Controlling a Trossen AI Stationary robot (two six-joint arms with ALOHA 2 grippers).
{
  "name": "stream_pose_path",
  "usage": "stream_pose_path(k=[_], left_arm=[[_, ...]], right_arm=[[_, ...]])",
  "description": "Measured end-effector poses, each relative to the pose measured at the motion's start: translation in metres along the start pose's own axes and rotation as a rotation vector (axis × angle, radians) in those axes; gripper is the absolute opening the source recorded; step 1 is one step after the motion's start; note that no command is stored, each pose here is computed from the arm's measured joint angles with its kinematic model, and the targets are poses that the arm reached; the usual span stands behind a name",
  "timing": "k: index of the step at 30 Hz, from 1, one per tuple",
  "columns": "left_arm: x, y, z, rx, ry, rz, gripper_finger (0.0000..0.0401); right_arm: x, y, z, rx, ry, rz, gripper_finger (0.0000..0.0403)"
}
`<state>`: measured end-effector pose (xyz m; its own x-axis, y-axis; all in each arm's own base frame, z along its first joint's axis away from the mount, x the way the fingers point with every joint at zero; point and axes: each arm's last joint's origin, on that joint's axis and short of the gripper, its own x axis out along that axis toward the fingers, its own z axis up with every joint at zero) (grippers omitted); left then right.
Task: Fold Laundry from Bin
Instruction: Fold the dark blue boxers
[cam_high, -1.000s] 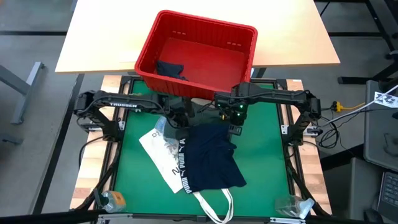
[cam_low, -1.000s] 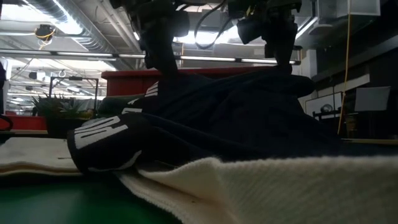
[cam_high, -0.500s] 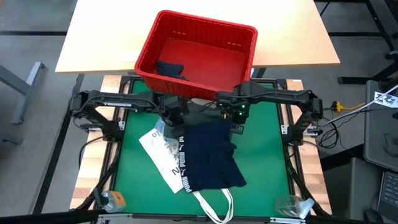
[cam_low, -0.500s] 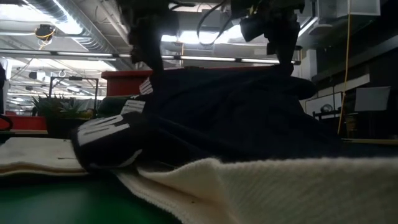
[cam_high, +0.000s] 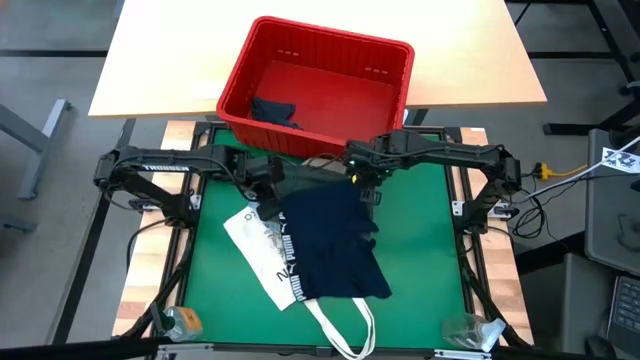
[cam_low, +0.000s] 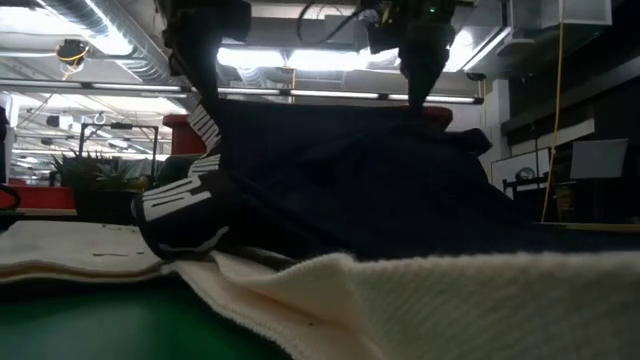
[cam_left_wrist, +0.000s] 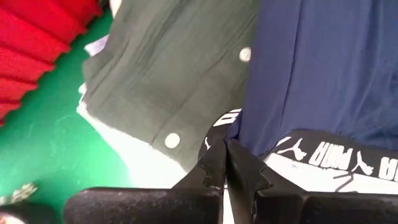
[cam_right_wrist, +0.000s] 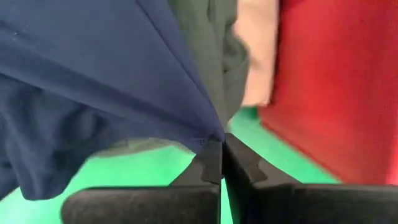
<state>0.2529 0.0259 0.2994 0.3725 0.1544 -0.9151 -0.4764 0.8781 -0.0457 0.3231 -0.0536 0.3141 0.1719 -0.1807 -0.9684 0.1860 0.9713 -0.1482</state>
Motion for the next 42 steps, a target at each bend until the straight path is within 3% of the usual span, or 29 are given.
stream_pose_path(k=[9,18,29,34,42], left_arm=[[-0.018,0.005,-0.006,0.010,0.062,0.018,0.0000],[-0.031,0.008,-0.009,0.020,0.122,0.048,0.0000],[-0.033,-0.001,-0.012,0.048,0.133,-0.004,0.0000],[-0.035,-0.017,-0.015,0.101,0.114,-0.077,0.0000],[-0.039,-0.056,-0.021,0.157,0.010,-0.205,0.0000]], right_arm=[[-0.028,-0.005,0.014,-0.069,-0.150,-0.031,0.0003],[-0.041,-0.012,0.017,-0.149,-0.176,-0.210,0.0003],[-0.042,-0.009,0.009,-0.196,-0.125,-0.103,0.0003],[-0.046,-0.007,-0.001,-0.110,-0.069,-0.019,0.0003],[-0.055,0.043,-0.014,-0.142,-0.014,0.081,0.0003]])
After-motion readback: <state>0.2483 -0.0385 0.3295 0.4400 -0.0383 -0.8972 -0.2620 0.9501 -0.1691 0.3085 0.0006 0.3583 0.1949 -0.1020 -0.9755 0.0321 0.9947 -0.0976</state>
